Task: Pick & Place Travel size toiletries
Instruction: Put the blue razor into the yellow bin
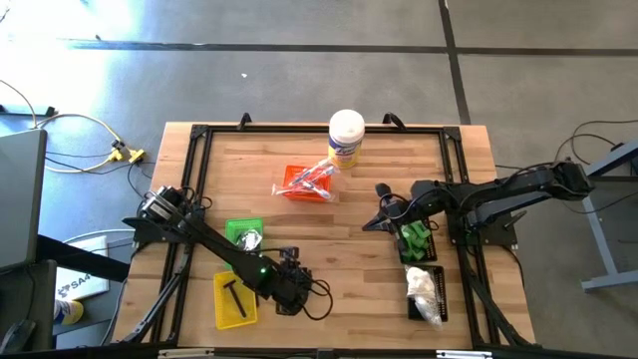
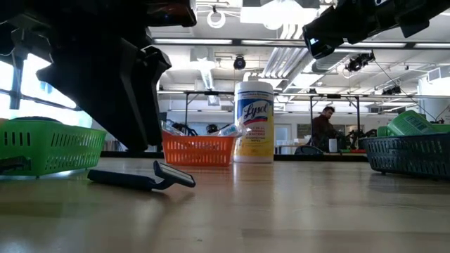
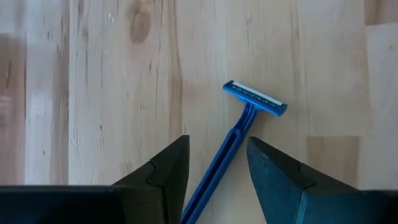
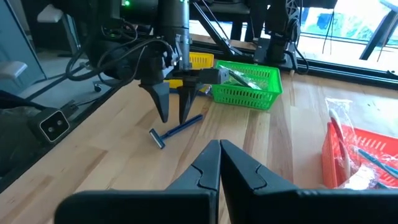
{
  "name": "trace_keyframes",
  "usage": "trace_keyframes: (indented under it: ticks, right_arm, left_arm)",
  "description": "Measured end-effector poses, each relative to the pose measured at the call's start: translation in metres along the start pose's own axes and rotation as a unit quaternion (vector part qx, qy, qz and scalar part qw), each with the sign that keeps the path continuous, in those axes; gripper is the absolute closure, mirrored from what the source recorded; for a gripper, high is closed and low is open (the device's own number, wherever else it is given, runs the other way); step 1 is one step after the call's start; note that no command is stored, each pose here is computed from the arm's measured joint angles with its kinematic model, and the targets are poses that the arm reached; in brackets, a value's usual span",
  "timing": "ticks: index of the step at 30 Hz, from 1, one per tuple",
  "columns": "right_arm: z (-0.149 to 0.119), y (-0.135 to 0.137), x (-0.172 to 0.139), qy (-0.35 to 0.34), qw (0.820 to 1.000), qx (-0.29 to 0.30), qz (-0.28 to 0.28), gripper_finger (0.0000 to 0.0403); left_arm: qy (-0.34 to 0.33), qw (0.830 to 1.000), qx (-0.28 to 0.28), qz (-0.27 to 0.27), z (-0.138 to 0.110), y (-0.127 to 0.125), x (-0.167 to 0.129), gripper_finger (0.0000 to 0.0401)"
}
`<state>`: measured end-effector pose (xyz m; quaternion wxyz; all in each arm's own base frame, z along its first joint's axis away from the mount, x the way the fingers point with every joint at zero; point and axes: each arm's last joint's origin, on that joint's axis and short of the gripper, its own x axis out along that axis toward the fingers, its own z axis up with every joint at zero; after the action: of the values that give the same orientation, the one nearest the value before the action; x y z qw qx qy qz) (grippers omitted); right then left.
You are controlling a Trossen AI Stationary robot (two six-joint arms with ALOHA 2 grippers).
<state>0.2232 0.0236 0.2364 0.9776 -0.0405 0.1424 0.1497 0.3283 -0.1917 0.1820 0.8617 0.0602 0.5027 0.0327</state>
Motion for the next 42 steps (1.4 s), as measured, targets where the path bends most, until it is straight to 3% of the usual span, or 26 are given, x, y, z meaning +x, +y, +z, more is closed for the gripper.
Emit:
trace_keyframes:
  ticks: [14,20,42]
  right_arm:
    - [-0.001,0.0,0.0,0.004,1.0,0.001,0.001,0.04]
    - [-0.003,0.001,0.0,0.018,1.0,0.004,0.003,0.04]
    - [-0.005,0.001,0.0,0.025,0.999,0.02,0.004,0.04]
  left_arm:
    - [0.018,0.999,-0.03,-0.022,0.0,0.018,0.015,0.0246]
    - [0.042,0.996,-0.028,-0.074,0.002,0.024,0.018,0.0246]
    - [0.043,0.995,-0.007,-0.085,0.002,0.024,0.018,0.0246]
